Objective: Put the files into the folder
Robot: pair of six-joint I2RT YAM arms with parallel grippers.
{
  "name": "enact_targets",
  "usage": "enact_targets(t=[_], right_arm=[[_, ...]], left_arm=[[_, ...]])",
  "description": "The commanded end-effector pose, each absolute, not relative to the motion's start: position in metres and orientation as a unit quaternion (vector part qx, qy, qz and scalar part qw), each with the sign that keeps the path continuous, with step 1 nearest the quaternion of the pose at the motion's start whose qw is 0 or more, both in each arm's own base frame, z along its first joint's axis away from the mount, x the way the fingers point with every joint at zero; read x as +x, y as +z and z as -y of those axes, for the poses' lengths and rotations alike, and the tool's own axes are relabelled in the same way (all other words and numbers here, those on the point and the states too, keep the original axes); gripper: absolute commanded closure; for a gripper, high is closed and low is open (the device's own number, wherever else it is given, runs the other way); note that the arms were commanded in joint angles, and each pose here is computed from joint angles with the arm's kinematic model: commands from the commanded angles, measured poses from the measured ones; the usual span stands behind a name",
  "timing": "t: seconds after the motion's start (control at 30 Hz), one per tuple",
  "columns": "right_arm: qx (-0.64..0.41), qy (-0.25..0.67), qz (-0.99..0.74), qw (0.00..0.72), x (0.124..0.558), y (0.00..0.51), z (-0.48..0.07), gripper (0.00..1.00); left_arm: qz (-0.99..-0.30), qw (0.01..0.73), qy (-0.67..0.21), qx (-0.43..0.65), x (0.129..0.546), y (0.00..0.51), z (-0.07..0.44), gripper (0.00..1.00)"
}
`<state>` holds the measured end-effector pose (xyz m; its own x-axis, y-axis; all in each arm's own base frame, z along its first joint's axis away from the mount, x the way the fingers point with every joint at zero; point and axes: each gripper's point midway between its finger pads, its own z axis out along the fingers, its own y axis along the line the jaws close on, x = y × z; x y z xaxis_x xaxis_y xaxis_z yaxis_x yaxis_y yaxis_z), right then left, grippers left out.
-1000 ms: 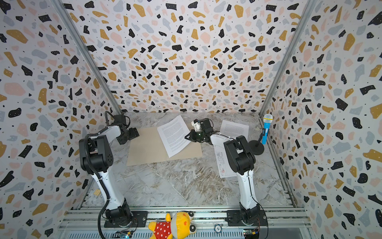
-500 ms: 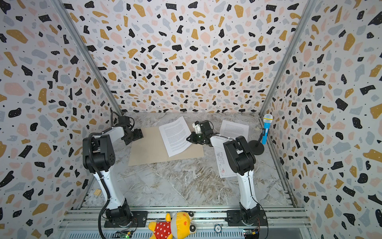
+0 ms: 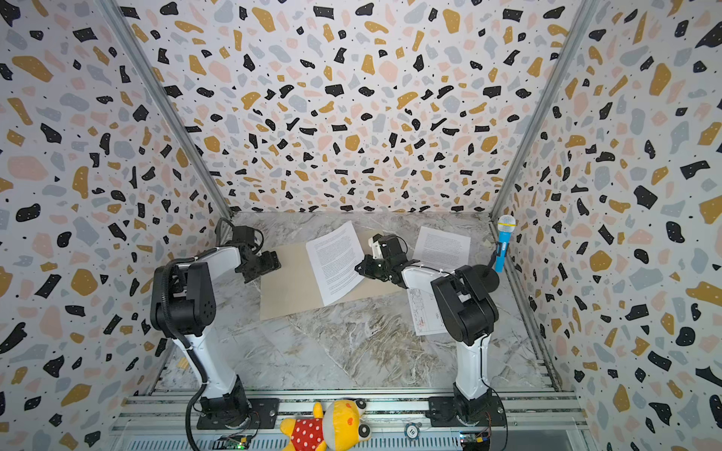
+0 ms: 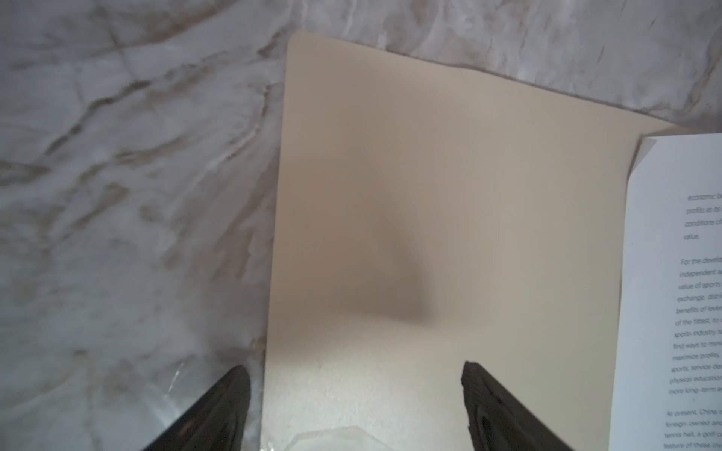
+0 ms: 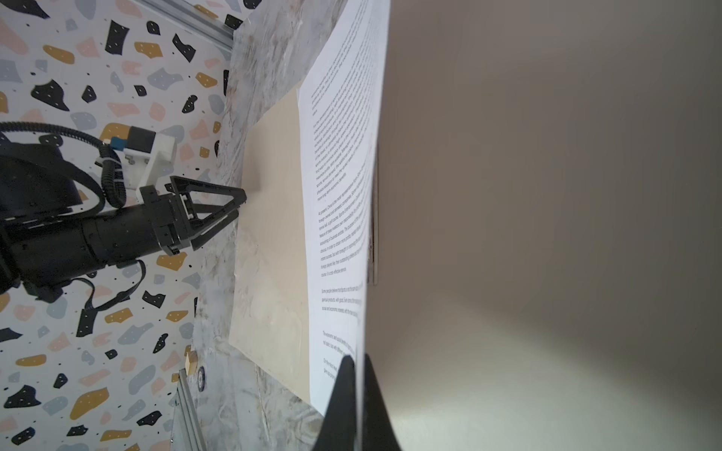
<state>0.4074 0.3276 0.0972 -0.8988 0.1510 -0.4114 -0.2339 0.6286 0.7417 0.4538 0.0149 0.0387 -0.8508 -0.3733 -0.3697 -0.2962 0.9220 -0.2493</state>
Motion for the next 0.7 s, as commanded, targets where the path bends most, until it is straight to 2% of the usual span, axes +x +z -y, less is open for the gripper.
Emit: enact_targets(t=[0.0,0.3,0.47,0.67], right_arm=[[0.000,0.451,-0.859,0.243,0.411,0.119,-0.328,1.00],[0.044,0.461,-0.856,0.227,0.406,0.114,-0.324,1.00],[0.076,0.487,-0.850,0.187,0.399,0.113,-0.329,1.00],[0.115,0.502,-0.841,0.165,0.401,0.121,-0.326,1.00]], left_arm=[[-0.950,0.226,-0.119,-0.180,0.451,0.068,0.004,0.13],[-0.932,0.225,-0.215,-0.188,0.421,0.077,0.059,0.12],[-0.923,0.210,-0.267,-0.181,0.405,0.077,0.097,0.11],[-0.913,0.194,-0.305,-0.187,0.380,0.074,0.119,0.11]])
